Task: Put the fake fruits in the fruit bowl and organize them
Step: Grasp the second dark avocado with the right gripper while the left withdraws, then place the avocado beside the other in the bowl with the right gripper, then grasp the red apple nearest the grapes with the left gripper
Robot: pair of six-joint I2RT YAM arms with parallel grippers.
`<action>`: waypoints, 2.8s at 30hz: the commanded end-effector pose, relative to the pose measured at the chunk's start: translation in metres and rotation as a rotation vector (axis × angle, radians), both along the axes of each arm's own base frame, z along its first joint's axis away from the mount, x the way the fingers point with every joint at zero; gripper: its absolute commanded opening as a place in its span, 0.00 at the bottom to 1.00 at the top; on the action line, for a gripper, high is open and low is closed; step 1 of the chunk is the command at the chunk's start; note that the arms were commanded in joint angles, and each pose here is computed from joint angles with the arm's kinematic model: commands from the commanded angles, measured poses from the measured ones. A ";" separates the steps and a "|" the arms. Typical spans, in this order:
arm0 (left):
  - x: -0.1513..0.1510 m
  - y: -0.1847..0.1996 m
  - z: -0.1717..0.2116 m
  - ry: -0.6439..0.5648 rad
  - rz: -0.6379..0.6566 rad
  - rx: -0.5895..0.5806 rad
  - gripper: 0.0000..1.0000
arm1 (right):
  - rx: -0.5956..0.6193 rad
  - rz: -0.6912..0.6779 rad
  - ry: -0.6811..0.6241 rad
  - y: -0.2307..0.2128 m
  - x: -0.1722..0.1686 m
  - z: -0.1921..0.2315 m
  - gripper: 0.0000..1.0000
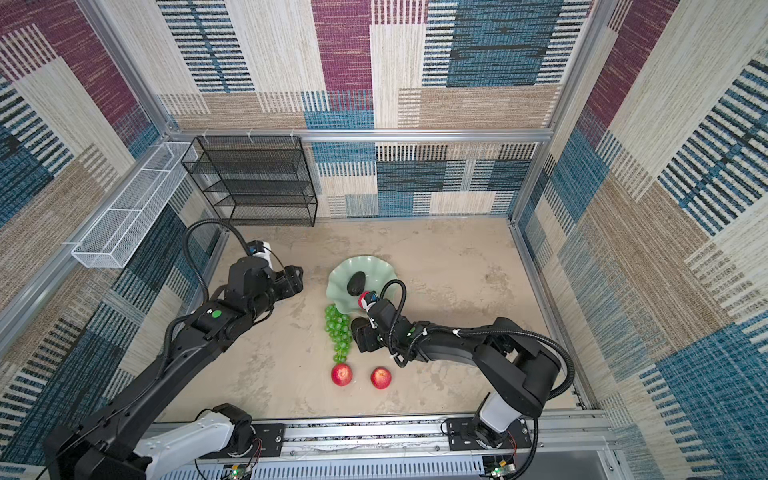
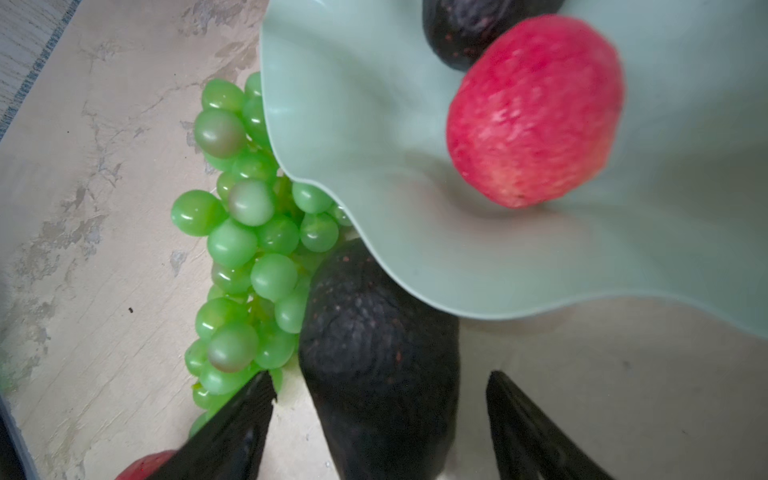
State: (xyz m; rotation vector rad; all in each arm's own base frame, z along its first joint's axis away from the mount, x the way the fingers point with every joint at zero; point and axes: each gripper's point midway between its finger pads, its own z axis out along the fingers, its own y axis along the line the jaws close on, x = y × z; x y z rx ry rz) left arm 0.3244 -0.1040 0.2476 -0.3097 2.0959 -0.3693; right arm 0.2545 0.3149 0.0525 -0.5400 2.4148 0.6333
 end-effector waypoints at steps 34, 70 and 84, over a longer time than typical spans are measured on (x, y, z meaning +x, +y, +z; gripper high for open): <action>-0.045 0.036 -0.042 0.115 0.094 -0.028 0.76 | -0.104 -0.157 -0.312 -0.049 0.144 0.104 0.43; -0.158 -0.096 -0.139 0.583 -0.398 -0.149 0.74 | 0.116 -0.221 -0.461 -0.059 0.153 0.183 1.00; -0.164 -0.132 -0.170 0.663 -0.470 0.034 0.77 | 0.115 -0.282 -0.415 -0.085 0.125 0.167 1.00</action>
